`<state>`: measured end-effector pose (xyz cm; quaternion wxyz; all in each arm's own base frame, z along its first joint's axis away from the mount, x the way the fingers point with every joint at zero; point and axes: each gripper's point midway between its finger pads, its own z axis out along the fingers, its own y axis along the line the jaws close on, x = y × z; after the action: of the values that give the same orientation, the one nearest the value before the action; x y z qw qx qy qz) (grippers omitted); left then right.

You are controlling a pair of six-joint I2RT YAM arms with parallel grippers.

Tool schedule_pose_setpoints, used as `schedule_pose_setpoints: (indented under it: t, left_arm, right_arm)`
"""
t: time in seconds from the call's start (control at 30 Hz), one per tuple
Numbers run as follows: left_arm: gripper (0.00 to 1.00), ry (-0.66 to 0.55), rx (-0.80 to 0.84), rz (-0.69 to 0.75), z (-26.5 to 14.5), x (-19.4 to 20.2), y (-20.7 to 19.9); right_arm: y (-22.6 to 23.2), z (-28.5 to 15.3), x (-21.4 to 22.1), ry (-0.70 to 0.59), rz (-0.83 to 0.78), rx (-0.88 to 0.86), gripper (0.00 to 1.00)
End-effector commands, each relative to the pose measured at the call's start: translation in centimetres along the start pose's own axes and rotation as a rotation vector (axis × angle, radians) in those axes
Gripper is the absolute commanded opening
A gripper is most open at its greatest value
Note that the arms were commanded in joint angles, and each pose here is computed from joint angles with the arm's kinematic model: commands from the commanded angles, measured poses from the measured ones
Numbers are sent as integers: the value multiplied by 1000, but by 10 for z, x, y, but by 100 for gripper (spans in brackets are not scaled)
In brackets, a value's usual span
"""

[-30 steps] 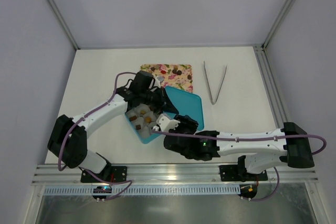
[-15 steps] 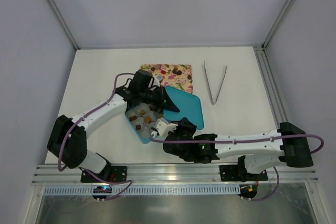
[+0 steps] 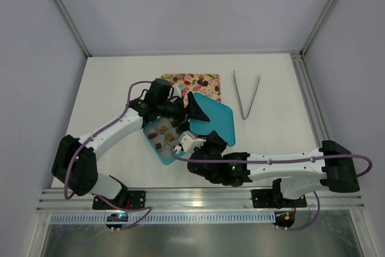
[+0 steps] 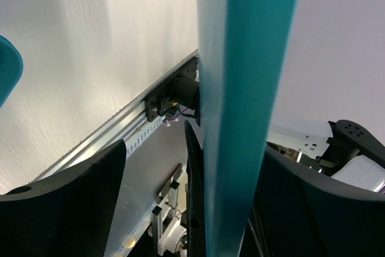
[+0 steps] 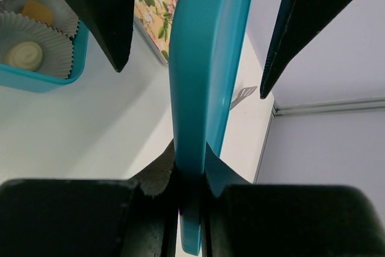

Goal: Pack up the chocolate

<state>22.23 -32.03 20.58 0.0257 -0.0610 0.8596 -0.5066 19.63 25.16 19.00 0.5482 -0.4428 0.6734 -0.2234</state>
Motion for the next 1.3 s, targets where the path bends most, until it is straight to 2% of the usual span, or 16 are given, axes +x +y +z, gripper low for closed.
schedule_pose_setpoints:
  t: [0.0, 0.1, 0.47, 0.57, 0.73, 0.83, 0.87, 0.97, 1.0, 1.07, 1.1, 1.17, 1.2, 1.27]
  left_arm:
    - [84, -46, 63, 94, -14, -7, -25]
    - [87, -80, 41, 102, -18, -15, -22]
    - [87, -202, 21, 101, -46, -43, -16]
    - [85, -242, 1, 88, -57, -54, -10]
    - [75, -355, -91, 58, -82, -67, 8]
    - [71, -449, -181, 29, -100, -71, 24]
    - [70, -472, -209, 17, -104, -71, 31]
    - [63, -567, -341, -20, -123, -71, 57]
    - [59, -580, -403, -47, -129, -65, 70]
    - [56, -674, -507, -67, -149, -67, 89]
    - [55, -690, -557, -92, -155, -62, 99]
    - [53, -767, -653, -119, -172, -60, 119]
    - [52, -780, -683, -146, -175, -57, 128]
    - [49, -796, -741, -183, -179, -53, 146]
  right_arm:
    - [-30, -8, -6, -13, 79, 82, 4]
    - [-35, -10, -4, -7, 91, 87, 4]
    - [-37, -16, 9, 20, 112, 56, 4]
    - [-39, -19, 7, 15, 145, 31, 4]
    - [-51, -25, -10, -5, 252, -70, 4]
    - [-59, -25, -22, -15, 331, -167, 4]
    - [-51, -26, -28, -24, 352, -247, 4]
    - [-65, -21, -37, -44, 462, -335, 4]
    - [-59, -27, -49, -90, 503, -445, 4]
    - [-75, -19, -52, -109, 589, -479, 4]
    - [-72, -25, -66, -167, 626, -580, 4]
    - [-84, -17, -68, -190, 693, -619, 4]
    - [-80, -26, -82, -252, 705, -724, 4]
    - [-80, -25, -89, -272, 768, -809, 4]
